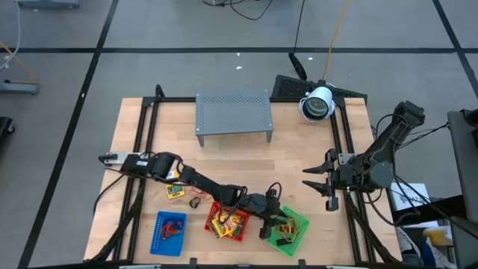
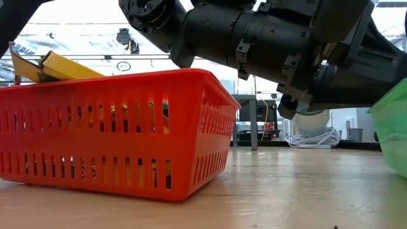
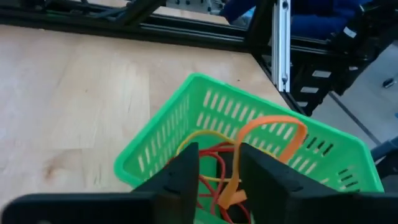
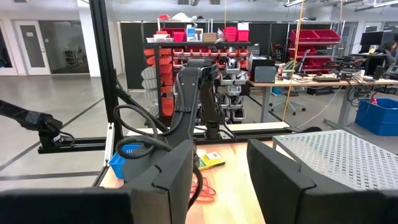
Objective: Pick & Place Office Desk Supplies
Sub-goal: Put the bottom orange rubber band into the green basket, then adjust the green basket
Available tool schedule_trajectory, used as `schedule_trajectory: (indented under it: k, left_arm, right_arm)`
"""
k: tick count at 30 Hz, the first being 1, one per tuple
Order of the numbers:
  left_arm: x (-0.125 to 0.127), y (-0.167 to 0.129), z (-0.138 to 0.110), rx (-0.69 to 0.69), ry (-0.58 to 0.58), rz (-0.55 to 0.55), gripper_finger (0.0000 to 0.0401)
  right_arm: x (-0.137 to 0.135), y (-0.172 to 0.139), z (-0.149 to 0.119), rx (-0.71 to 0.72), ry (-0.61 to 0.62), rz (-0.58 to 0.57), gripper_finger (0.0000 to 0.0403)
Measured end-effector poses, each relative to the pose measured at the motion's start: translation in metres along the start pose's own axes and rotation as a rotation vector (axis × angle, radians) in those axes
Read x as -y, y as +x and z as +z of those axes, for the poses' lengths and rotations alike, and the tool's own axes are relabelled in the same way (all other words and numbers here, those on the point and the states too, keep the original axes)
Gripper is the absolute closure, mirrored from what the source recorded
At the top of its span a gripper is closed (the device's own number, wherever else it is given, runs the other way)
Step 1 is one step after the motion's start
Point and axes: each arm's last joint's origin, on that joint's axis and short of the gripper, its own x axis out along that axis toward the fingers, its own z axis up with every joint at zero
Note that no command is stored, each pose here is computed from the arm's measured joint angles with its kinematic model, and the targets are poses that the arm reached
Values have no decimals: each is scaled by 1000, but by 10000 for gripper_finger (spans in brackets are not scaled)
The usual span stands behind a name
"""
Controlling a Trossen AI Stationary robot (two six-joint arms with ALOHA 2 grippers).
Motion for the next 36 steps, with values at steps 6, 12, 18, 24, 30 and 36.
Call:
schedule_trajectory:
  k: [6,12,18,24,30,36]
  left_arm:
    - [0,0,5,47,9,-8,238]
    - [0,0,5,49,17,-10,216]
    - [0,0,4,36,12,-22,194]
    - [2,0,9,45,29,-36,187]
    - [7,2,32,56,86,-40,187]
    - [0,0,52,-223,-11,42,187]
  right_arm:
    - [0,0,0,1,5,1,261]
    - [0,0,0,1,7,2,261]
    - [0,0,0,1,7,2,261]
    - [0,0,2,11,22,3,261]
    - [-2,-1,2,13,46,66,261]
    - [-7,-6,2,8,68,105,261]
